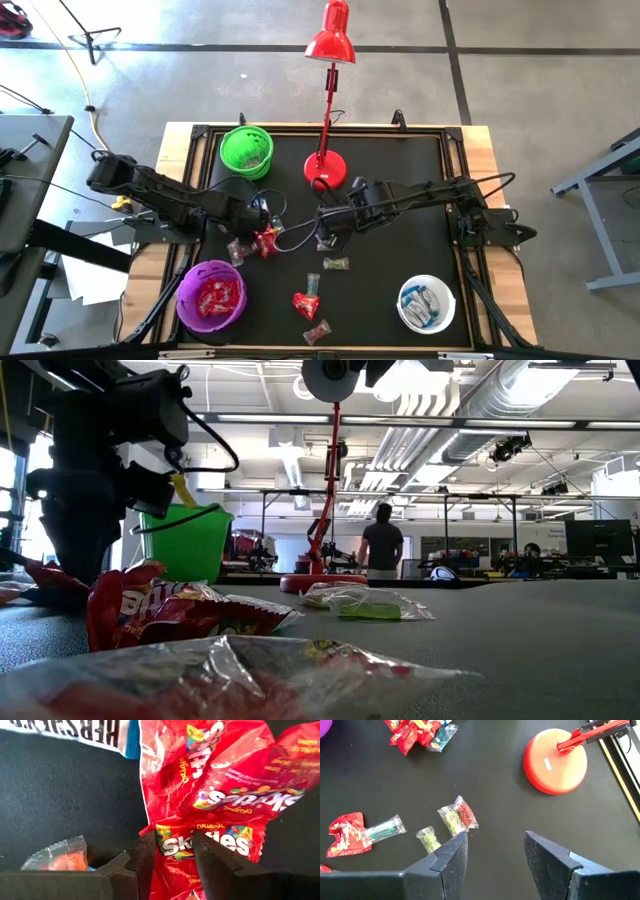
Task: Sort candy
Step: Put the red candy into the purple bucket
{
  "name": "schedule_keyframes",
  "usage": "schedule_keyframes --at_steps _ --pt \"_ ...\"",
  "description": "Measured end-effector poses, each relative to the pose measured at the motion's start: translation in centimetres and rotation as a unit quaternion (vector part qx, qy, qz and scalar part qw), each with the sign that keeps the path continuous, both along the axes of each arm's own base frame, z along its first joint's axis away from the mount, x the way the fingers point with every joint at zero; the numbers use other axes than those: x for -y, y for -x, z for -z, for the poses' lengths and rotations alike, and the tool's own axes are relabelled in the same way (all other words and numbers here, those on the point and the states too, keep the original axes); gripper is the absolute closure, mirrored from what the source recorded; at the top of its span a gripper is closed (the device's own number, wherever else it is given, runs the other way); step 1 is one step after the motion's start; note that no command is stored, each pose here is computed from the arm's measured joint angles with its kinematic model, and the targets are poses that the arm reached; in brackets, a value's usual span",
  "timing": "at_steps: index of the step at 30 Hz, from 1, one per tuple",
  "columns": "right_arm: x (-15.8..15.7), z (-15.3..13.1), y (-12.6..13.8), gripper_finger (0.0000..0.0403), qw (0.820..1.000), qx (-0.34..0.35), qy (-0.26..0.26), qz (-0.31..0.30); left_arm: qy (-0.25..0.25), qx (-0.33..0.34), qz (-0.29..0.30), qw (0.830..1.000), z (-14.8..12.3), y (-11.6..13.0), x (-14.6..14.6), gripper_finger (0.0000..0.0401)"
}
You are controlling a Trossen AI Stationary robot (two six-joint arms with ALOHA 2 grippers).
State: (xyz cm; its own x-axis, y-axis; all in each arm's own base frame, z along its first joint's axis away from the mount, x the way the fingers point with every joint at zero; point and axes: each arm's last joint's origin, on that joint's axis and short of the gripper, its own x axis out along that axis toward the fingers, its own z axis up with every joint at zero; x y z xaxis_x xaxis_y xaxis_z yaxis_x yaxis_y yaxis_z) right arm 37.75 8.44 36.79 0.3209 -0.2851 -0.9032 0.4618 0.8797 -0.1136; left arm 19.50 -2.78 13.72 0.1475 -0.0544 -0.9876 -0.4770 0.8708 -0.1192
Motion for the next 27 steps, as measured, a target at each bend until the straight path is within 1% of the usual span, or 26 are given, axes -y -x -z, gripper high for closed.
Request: schedule_keyframes --at_steps 6,8,11,16,19,27 --pt "0.0 0.0 0.0 0.0211 1.0 -0.001 0.001 -0.003 0.004 0.003 -0.028 1.0 0.3 0.1 0.0 0.028" --pt "0.0 0.0 0.0 0.0211 1.0 -0.001 0.001 -0.003 0.006 0.003 -0.038 0.999 0.3 0.1 0.0 0.0286" --pt "0.0 0.0 0.0 0.0211 1.0 -0.001 0.002 -0.005 0.011 0.005 -0.046 0.999 0.3 0.0 0.0 0.0309" --pt "0.0 0.0 0.0 0.0211 1.0 -0.001 0.002 -0.005 0.013 0.005 -0.055 0.998 0.1 -0.1 0.0 0.0367" --pt "0.0 0.0 0.0 0.0211 1.0 -0.002 0.002 -0.005 0.015 0.012 -0.055 0.998 -0.2 -0.5 0.1 0.0393" --pt "0.0 0.0 0.0 0.0211 1.0 -0.005 0.006 -0.015 0.015 0.018 -0.056 0.998 -1.4 -1.3 0.2 0.0401"
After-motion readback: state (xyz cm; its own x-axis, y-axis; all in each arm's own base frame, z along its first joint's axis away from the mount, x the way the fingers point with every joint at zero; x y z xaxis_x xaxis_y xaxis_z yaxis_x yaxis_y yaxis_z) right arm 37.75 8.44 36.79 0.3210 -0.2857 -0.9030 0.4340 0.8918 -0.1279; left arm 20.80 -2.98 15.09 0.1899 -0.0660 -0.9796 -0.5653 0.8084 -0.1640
